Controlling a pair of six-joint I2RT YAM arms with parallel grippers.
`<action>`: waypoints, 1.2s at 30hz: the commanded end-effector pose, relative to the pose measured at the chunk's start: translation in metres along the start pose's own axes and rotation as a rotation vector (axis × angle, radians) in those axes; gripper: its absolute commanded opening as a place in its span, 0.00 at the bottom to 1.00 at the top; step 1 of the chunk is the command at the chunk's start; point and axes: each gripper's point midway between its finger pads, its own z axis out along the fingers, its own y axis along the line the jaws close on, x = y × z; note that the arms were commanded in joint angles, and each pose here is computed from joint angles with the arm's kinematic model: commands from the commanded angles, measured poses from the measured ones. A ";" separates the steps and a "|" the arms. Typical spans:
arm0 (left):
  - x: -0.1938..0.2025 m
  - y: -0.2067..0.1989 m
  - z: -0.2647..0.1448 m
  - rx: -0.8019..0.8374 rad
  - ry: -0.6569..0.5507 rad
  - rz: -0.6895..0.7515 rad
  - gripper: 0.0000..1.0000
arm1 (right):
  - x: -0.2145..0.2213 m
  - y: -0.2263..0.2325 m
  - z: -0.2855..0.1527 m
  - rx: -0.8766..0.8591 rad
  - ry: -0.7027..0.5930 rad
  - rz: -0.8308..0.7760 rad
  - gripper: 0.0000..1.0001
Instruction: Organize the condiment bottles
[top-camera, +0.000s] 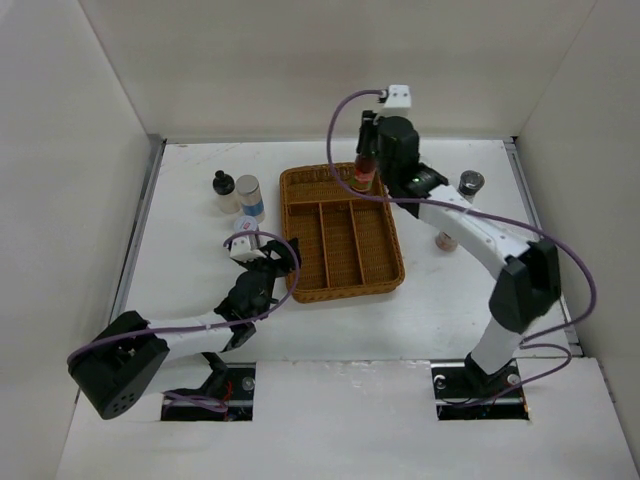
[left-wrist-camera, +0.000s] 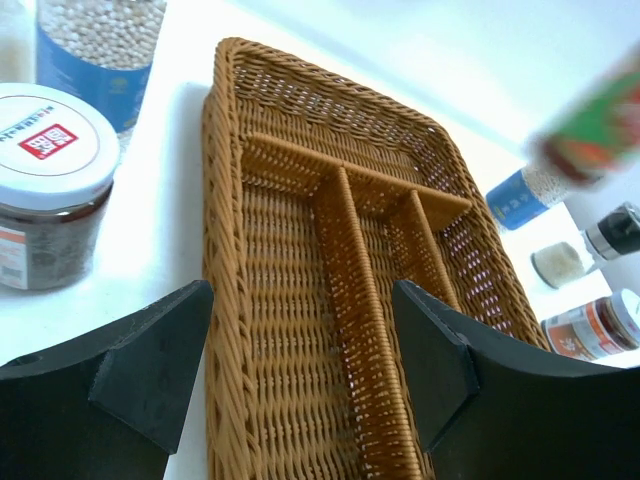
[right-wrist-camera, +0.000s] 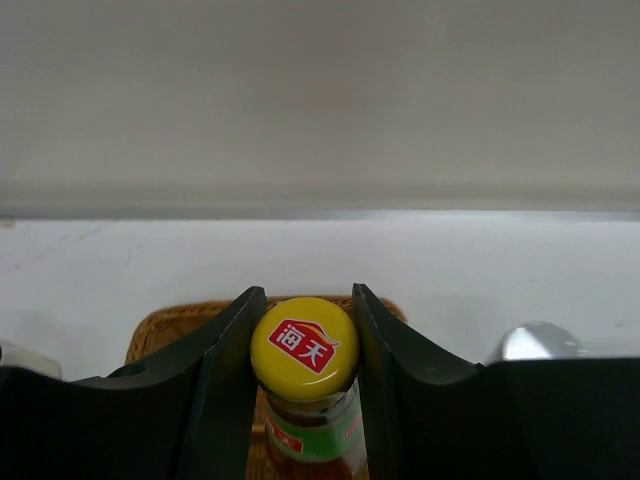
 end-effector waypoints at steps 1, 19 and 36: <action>-0.003 0.005 0.000 -0.015 -0.015 -0.022 0.71 | -0.059 0.041 0.012 -0.085 -0.167 0.107 0.20; 0.001 -0.002 0.000 0.014 0.005 -0.028 0.72 | 0.050 0.084 0.079 -0.099 -0.027 0.037 0.20; 0.002 -0.006 -0.001 0.035 0.012 -0.037 0.72 | 0.120 0.087 0.076 -0.098 0.069 0.004 0.23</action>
